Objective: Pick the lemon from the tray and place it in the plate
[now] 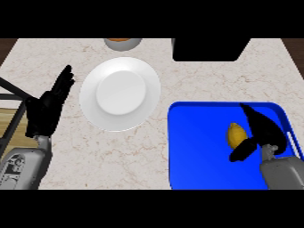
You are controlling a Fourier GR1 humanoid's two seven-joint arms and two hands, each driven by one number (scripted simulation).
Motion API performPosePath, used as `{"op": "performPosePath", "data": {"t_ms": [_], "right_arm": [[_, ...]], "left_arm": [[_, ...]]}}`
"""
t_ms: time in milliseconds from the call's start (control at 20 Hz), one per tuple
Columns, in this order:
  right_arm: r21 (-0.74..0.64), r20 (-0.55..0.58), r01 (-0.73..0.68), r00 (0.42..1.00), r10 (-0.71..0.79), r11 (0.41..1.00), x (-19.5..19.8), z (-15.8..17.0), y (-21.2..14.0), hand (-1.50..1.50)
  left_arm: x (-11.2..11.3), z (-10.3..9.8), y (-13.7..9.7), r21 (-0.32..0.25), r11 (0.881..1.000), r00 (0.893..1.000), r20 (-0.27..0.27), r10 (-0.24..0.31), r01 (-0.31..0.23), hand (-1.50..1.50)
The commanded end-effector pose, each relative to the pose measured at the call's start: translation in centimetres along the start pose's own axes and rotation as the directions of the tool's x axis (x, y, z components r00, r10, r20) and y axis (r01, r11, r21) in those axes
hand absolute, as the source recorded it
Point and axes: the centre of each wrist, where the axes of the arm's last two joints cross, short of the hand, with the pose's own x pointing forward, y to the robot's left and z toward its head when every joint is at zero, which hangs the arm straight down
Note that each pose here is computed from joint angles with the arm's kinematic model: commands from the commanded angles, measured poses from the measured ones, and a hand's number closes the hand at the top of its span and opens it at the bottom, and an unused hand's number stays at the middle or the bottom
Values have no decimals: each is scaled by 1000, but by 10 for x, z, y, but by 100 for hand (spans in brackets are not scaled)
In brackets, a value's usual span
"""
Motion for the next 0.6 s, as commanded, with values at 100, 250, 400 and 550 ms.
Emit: {"op": "performPosePath", "data": {"t_ms": [100,250,400,550], "right_arm": [[12,-22,11,1000,-11,1000,-10,-6,9,-150],[-21,20,-23,1000,24,1000,-5,-9,13,150],[-82,21,-44,999,46,996,-6,-19,21,150],[-96,31,-17,999,20,995,-13,-21,15,150]], "left_arm": [[-6,3,4,4,1000,1000,-1,11,-11,0],[-7,-5,2,-15,1000,1000,11,3,-3,0],[1,1,10,-15,1000,1000,9,9,-9,0],[4,-5,18,-6,1000,1000,-8,-5,5,0]]}}
